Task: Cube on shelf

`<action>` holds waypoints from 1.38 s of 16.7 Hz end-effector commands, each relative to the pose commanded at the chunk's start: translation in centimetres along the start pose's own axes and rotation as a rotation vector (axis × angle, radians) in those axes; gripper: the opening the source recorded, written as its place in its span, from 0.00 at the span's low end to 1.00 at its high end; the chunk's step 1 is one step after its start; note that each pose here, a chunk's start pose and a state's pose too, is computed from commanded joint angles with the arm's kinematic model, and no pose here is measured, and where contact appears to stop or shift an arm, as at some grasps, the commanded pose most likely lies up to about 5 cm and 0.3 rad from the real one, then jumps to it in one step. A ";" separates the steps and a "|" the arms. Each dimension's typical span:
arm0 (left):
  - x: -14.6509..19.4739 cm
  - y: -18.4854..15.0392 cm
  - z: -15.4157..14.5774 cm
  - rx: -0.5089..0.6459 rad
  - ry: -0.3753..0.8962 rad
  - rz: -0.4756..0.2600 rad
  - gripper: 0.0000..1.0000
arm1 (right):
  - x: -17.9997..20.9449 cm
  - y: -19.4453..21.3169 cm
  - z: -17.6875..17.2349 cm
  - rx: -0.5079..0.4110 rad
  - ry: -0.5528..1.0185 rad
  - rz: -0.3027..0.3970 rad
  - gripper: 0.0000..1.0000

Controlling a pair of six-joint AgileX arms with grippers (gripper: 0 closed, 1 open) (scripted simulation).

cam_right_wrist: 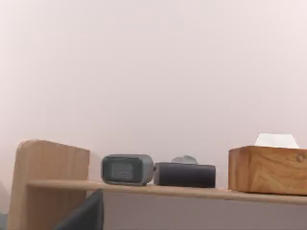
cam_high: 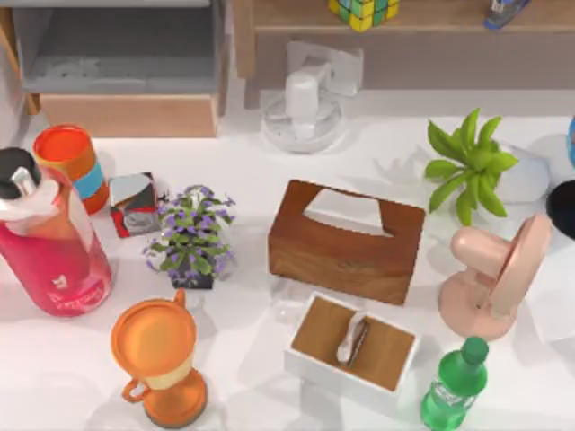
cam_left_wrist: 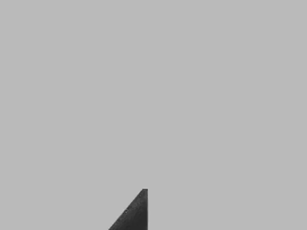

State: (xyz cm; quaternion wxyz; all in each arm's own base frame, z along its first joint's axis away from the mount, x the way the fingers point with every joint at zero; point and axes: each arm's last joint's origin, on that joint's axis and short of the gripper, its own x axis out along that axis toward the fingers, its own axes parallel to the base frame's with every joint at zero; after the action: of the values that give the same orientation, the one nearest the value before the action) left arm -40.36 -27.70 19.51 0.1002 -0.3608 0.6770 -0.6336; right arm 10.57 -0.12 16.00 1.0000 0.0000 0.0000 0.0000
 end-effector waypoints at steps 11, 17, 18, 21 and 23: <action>-54.5 -5.7 -35.6 -1.368 1.259 1.919 1.00 | 0.0 0.0 0.0 0.000 0.000 0.000 1.00; -74.8 -13.4 -18.1 -0.502 0.845 3.294 1.00 | 0.0 0.0 0.0 0.000 0.000 0.000 1.00; -76.2 -14.2 -14.7 -0.263 0.714 3.410 1.00 | 0.0 0.0 0.0 0.000 0.000 0.000 1.00; -77.8 -15.7 -5.8 0.431 0.326 3.524 1.00 | 0.0 0.0 0.0 0.000 0.000 0.000 1.00; -77.6 -16.2 -1.4 0.785 0.128 3.470 1.00 | 0.0 0.0 0.0 0.000 0.000 0.000 1.00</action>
State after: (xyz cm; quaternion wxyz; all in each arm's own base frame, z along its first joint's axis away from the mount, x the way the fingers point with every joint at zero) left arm 20.50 22.20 9.86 -0.6374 -0.7642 -0.0704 -0.0683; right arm 10.57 -0.12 16.00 1.0000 0.0000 0.0000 0.0000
